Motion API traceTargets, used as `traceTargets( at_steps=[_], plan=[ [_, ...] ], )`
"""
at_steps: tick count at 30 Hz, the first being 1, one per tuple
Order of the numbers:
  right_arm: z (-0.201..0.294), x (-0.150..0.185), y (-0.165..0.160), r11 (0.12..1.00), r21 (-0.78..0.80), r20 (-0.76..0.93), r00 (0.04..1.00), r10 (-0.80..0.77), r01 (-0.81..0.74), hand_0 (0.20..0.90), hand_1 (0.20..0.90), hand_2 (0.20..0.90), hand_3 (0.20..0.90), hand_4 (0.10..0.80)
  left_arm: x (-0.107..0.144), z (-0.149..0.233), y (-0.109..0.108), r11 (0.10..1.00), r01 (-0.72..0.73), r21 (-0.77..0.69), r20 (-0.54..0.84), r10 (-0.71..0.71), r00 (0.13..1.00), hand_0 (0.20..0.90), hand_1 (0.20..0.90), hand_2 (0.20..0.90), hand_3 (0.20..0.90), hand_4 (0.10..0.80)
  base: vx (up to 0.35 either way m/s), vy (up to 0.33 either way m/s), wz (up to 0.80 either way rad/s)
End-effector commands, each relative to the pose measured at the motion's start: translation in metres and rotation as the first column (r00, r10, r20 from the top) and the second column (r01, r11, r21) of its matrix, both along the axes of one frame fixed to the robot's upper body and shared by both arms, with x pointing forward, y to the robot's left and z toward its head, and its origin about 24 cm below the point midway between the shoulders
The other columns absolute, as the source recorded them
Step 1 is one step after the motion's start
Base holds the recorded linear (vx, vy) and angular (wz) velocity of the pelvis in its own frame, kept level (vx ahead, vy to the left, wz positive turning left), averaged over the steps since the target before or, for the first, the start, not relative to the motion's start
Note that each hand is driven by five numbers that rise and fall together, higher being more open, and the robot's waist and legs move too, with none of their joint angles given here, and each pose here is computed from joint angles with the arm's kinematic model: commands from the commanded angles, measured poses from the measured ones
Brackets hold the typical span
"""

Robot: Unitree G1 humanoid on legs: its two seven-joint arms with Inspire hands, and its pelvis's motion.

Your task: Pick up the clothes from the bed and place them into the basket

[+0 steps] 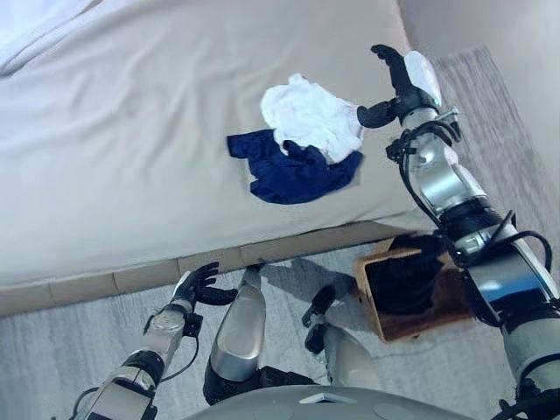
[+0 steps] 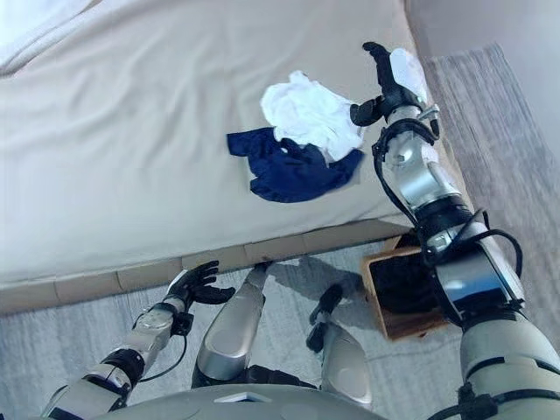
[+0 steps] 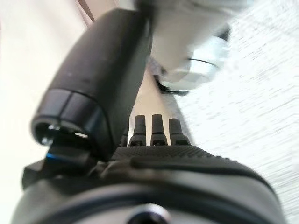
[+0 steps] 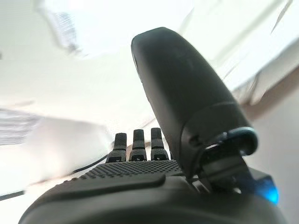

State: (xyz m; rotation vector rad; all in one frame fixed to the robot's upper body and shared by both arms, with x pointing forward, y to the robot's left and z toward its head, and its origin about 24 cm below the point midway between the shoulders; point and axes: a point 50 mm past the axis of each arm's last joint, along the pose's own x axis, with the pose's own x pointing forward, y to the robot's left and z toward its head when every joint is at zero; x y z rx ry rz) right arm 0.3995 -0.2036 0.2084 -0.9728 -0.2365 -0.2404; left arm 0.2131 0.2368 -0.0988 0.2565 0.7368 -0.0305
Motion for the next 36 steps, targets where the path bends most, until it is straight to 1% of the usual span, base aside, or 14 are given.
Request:
traceTargets(
  at_steps=[1,5,9,15,18,20,21,22,25,27,30,32,33,36],
  plan=[
    [0.051,0.003,0.008,0.996,-0.081,0.165,0.986,-0.018,0.032,0.9,0.9,0.9,0.9,0.8,-0.012,-0.003,0.014,1.0,0.007,0.026,-0.032,-0.006,0.999,0.9,0.9,0.9,0.9,0.8,0.003,0.066,0.45],
    [0.054,0.012,-0.011,0.972,-0.124,0.108,0.977,-0.187,0.199,0.9,0.9,0.9,0.9,0.8,-0.007,0.003,0.017,1.0,-0.005,0.017,0.006,0.005,1.0,0.9,0.9,0.9,0.9,0.8,0.052,0.013,0.39],
    [0.046,0.014,-0.036,0.932,-0.122,0.028,0.939,-0.342,0.343,0.9,0.9,0.9,0.9,0.8,-0.012,0.003,0.018,0.999,-0.036,-0.015,0.035,0.037,0.999,0.9,0.9,0.9,0.9,0.8,0.039,0.052,0.31],
    [0.048,0.008,-0.064,0.875,-0.04,-0.046,0.874,-0.484,0.482,0.9,0.9,0.9,0.9,0.8,-0.016,0.007,0.019,0.995,-0.062,-0.078,0.094,0.069,0.993,0.9,0.9,0.9,0.9,0.8,-0.037,0.055,0.12],
    [0.036,0.003,-0.081,0.834,0.015,-0.152,0.826,-0.543,0.551,0.9,0.9,0.9,0.9,0.8,-0.018,0.01,0.022,0.993,-0.067,-0.092,0.12,0.078,0.99,0.9,0.9,0.9,0.9,0.8,-0.003,0.002,0.11],
    [0.031,0.0,-0.088,0.816,0.0,-0.223,0.795,-0.564,0.579,0.9,0.9,0.9,0.9,0.8,-0.016,0.014,0.025,0.994,-0.064,-0.093,0.138,0.076,0.987,0.9,0.9,0.9,0.9,0.8,0.008,-0.082,0.1],
    [0.03,-0.001,-0.09,0.815,-0.019,-0.246,0.788,-0.565,0.579,0.733,0.733,0.733,0.705,0.605,-0.015,0.016,0.025,0.994,-0.056,-0.091,0.144,0.069,0.987,0.9,0.9,0.9,0.9,0.8,0.007,-0.106,0.07],
    [0.031,-0.001,-0.092,0.819,-0.033,-0.254,0.788,-0.561,0.572,0.3,0.3,0.3,0.2,0.1,-0.014,0.017,0.025,0.996,-0.044,-0.084,0.146,0.056,0.988,0.9,0.9,0.9,0.9,0.8,0.021,-0.11,0.08],
    [0.044,0.003,-0.086,0.852,-0.02,-0.157,0.84,-0.52,0.523,0.3,0.3,0.3,0.2,0.1,-0.013,0.019,0.026,0.998,-0.015,-0.056,0.143,0.023,0.989,0.9,0.9,0.9,0.9,0.8,0.037,-0.103,0.11],
    [0.061,0.008,-0.067,0.898,0.053,-0.014,0.9,-0.437,0.437,0.3,0.3,0.3,0.2,0.1,-0.014,0.019,0.03,0.999,-0.007,-0.039,0.139,0.012,0.99,0.9,0.9,0.9,0.9,0.8,0.039,-0.069,0.08],
    [0.094,0.009,-0.031,0.96,0.047,0.227,0.933,-0.278,0.275,0.3,0.3,0.3,0.2,0.1,-0.018,0.016,0.037,1.0,-0.022,-0.01,0.124,0.023,0.992,0.9,0.9,0.9,0.9,0.8,-0.017,-0.01,-0.12],
    [0.109,0.006,-0.012,0.981,0.046,0.308,0.932,-0.192,0.187,0.3,0.3,0.3,0.2,0.1,-0.021,0.015,0.041,0.998,-0.055,-0.009,0.115,0.056,0.992,0.9,0.9,0.9,0.9,0.8,-0.031,0.013,-0.43],
    [0.123,-0.001,0.002,0.993,0.04,0.403,0.908,-0.116,0.109,0.3,0.3,0.3,0.2,0.1,-0.022,0.014,0.043,0.997,-0.074,0.002,0.116,0.074,0.991,0.9,0.9,0.9,0.9,0.8,-0.021,-0.02,-0.74],
    [0.147,-0.017,0.012,0.997,0.079,0.53,0.847,-0.039,-0.003,0.3,0.3,0.3,0.2,0.1,-0.019,0.017,0.047,0.995,-0.101,0.021,0.125,0.097,0.987,0.9,0.9,0.9,0.9,0.8,0.009,-0.054,-0.76]
  ],
)
